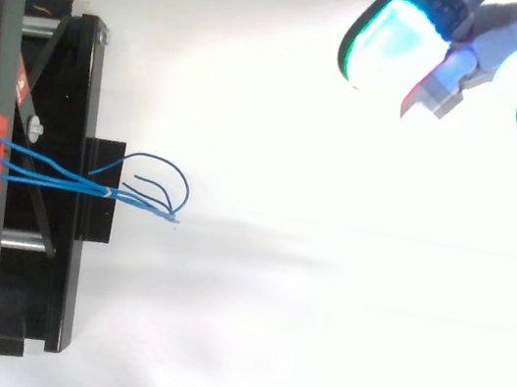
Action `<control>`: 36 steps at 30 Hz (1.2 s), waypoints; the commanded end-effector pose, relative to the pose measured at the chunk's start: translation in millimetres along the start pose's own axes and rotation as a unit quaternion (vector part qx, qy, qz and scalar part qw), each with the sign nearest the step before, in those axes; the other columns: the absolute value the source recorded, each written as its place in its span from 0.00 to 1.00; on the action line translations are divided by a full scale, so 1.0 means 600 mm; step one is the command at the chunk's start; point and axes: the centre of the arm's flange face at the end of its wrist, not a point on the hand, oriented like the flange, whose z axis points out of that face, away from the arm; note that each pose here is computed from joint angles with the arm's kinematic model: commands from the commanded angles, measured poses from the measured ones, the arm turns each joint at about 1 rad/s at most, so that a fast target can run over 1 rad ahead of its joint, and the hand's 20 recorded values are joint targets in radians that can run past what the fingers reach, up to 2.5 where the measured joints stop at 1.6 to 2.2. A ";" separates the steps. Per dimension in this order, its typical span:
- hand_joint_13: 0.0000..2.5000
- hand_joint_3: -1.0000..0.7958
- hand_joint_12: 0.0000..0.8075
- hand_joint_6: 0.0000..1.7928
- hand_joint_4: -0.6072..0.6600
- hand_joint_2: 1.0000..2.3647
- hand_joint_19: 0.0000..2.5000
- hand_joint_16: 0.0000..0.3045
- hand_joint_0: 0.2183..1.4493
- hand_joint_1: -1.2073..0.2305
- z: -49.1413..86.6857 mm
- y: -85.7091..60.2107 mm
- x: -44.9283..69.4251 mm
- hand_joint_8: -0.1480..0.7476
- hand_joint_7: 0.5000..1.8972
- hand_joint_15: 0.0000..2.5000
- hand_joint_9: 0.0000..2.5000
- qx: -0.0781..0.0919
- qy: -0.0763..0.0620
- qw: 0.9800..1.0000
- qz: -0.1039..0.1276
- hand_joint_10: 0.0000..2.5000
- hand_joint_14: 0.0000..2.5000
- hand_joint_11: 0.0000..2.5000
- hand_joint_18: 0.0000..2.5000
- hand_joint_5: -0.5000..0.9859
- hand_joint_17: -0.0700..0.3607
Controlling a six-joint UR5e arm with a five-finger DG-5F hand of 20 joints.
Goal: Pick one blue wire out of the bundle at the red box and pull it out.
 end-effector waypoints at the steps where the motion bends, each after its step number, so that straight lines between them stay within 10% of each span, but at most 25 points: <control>1: 0.20 0.31 0.56 0.28 0.78 0.00 0.13 0.20 0.24 0.48 0.017 -0.028 0.016 0.58 0.23 0.06 0.32 0.003 -0.002 1.000 0.000 0.00 0.00 0.19 0.23 0.23 0.48; 19: 0.20 0.31 0.56 0.28 0.80 0.00 0.14 0.20 0.24 0.48 0.046 -0.063 0.046 0.59 0.25 0.06 0.33 -0.017 -0.016 1.000 -0.002 0.00 0.00 0.19 0.23 0.23 0.48; 36: 0.21 0.31 0.56 0.28 0.80 0.00 0.14 0.20 0.24 0.47 0.117 -0.166 0.112 0.58 0.26 0.06 0.33 -0.056 -0.019 0.998 0.002 0.00 0.00 0.19 0.24 0.24 0.48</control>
